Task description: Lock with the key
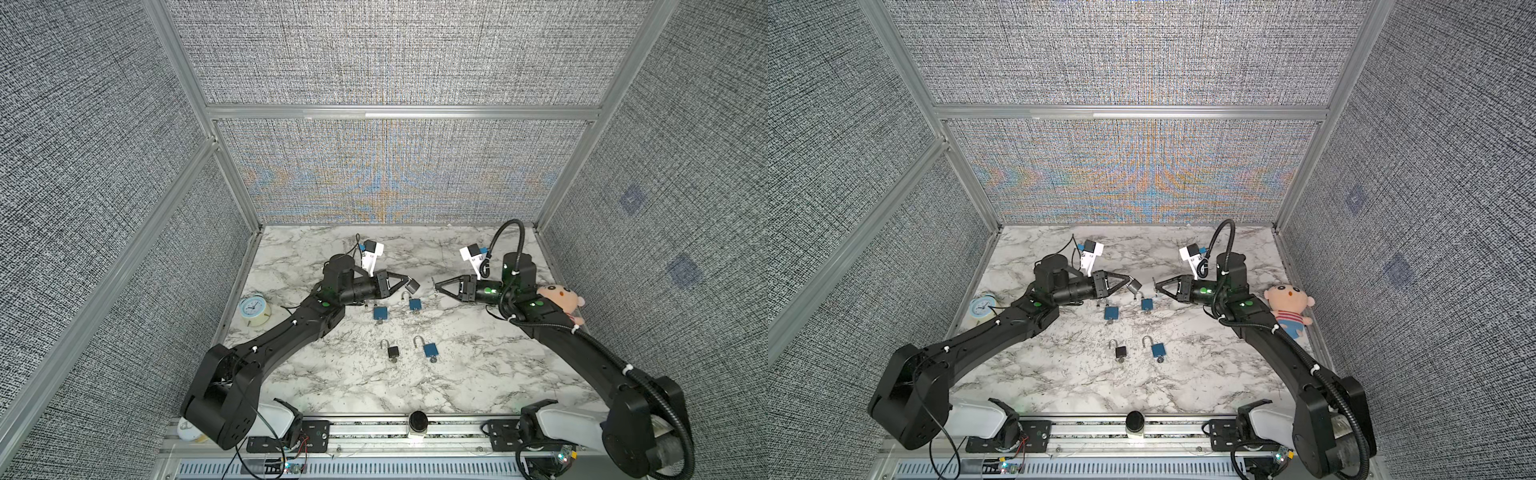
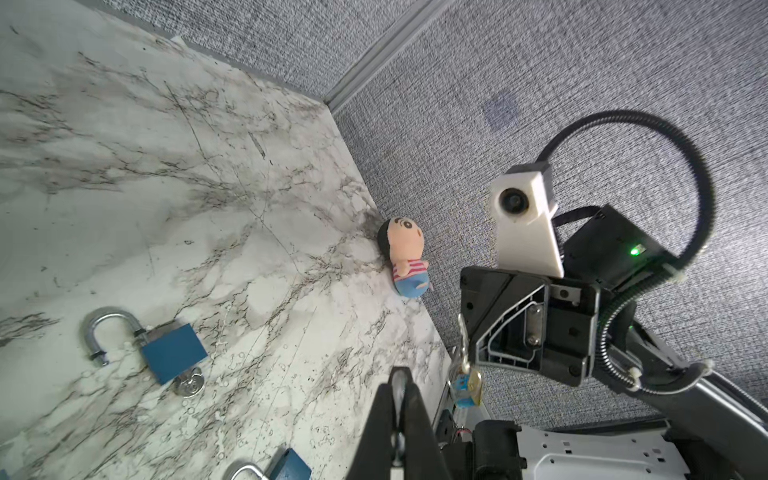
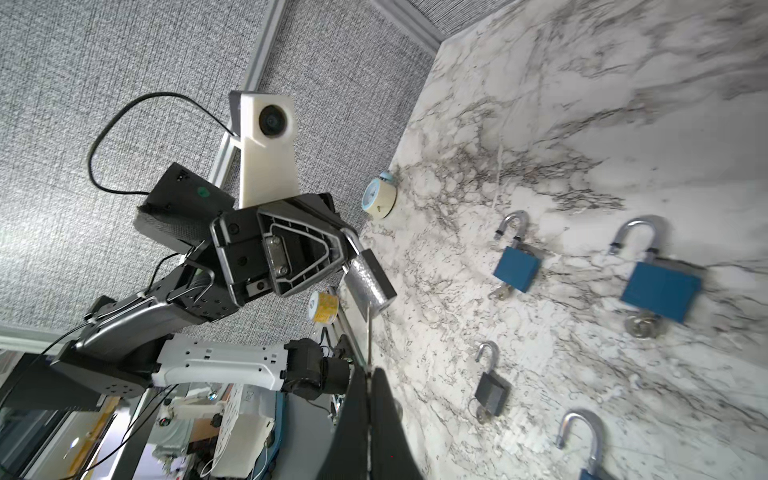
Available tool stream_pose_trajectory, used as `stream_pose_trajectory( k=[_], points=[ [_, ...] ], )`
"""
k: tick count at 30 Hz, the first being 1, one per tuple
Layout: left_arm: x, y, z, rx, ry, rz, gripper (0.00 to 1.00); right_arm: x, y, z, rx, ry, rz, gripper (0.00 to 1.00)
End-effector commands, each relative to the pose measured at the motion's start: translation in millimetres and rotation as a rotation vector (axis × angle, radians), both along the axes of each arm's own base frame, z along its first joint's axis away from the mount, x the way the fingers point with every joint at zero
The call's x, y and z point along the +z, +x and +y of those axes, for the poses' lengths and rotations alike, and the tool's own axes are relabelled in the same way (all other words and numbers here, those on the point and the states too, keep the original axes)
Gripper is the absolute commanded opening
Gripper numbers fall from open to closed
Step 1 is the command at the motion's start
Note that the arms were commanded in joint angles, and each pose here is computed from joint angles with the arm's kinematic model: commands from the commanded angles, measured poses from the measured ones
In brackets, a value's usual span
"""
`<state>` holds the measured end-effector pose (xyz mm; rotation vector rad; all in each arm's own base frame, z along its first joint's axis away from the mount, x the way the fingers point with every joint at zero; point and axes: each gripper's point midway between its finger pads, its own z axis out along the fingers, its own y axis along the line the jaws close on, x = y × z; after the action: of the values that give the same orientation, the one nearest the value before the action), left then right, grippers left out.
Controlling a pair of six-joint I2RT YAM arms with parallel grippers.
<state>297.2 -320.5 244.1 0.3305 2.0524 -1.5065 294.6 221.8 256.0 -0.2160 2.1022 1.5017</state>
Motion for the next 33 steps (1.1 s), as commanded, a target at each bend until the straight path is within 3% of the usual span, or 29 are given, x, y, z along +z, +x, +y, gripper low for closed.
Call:
stream_pose_trajectory(
  k=[1,16,33],
  points=[
    [-15,-6,-16,-0.076,0.052,-0.001,0.0,-9,7,-22,-0.088,-0.066,0.019,0.0],
    [-76,14,-122,-0.328,0.181,0.088,0.0,-13,11,-115,-0.344,-0.075,0.075,0.0],
    [-139,34,-199,-0.473,0.231,0.205,0.0,-1,27,-137,-0.374,-0.012,0.03,0.0]
  ],
)
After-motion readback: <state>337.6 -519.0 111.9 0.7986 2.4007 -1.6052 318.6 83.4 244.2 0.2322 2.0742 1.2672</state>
